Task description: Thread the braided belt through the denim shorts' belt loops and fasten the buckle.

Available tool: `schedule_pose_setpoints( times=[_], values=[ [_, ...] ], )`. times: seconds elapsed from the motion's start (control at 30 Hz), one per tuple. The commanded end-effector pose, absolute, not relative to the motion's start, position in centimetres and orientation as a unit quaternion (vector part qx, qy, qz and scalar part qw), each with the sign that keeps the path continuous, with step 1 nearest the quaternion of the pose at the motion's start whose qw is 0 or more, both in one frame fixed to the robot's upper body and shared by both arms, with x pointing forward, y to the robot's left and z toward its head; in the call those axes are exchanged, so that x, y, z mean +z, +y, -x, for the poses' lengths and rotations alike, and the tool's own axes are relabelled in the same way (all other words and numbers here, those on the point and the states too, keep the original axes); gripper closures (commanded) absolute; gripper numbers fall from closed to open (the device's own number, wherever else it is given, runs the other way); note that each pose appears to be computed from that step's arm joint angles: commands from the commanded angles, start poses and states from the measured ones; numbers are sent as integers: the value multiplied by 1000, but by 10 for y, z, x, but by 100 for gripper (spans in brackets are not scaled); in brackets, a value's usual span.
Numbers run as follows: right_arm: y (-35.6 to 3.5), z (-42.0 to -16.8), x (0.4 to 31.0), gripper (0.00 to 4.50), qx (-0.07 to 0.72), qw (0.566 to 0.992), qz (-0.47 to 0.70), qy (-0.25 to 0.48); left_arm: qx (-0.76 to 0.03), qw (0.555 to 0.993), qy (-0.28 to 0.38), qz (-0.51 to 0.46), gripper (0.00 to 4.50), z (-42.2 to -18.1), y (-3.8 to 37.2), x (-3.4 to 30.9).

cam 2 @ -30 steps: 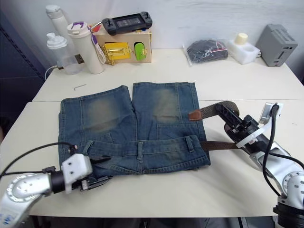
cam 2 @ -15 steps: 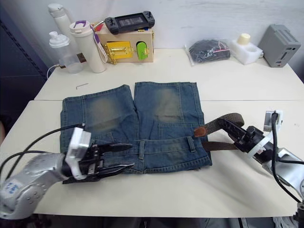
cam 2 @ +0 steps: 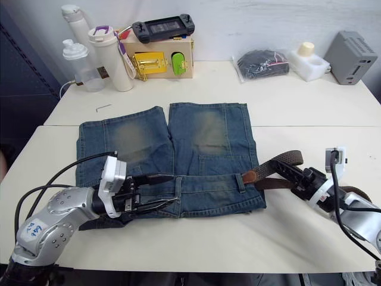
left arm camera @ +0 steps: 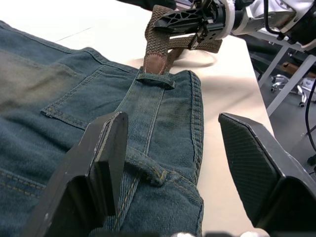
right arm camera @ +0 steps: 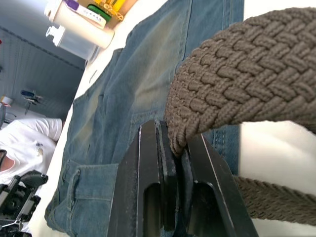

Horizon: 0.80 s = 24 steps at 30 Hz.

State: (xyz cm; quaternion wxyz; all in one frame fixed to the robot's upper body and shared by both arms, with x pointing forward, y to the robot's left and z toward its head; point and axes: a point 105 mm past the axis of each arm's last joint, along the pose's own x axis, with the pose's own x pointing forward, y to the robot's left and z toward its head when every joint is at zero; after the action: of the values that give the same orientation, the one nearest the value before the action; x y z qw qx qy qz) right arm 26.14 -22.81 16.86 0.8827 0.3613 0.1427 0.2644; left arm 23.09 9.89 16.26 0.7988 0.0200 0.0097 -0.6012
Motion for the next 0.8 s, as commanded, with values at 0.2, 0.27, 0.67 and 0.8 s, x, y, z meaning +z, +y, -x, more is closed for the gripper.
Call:
schedule_pose_setpoints(
  times=[0.2,0.27,0.67,0.8],
  values=[
    [-220,-255,173,450,283,886,-337,146,-605,795,-12,-35,125,-230,97,171],
    [-214,-255,170,450,286,888,-328,150,-606,795,-13,-36,125,-230,97,171],
    [-161,-254,128,450,284,864,-355,218,-620,780,-41,-80,125,-244,84,180],
    [-160,-256,111,450,258,843,-401,250,-638,741,-82,-192,125,-260,66,175]
  ],
)
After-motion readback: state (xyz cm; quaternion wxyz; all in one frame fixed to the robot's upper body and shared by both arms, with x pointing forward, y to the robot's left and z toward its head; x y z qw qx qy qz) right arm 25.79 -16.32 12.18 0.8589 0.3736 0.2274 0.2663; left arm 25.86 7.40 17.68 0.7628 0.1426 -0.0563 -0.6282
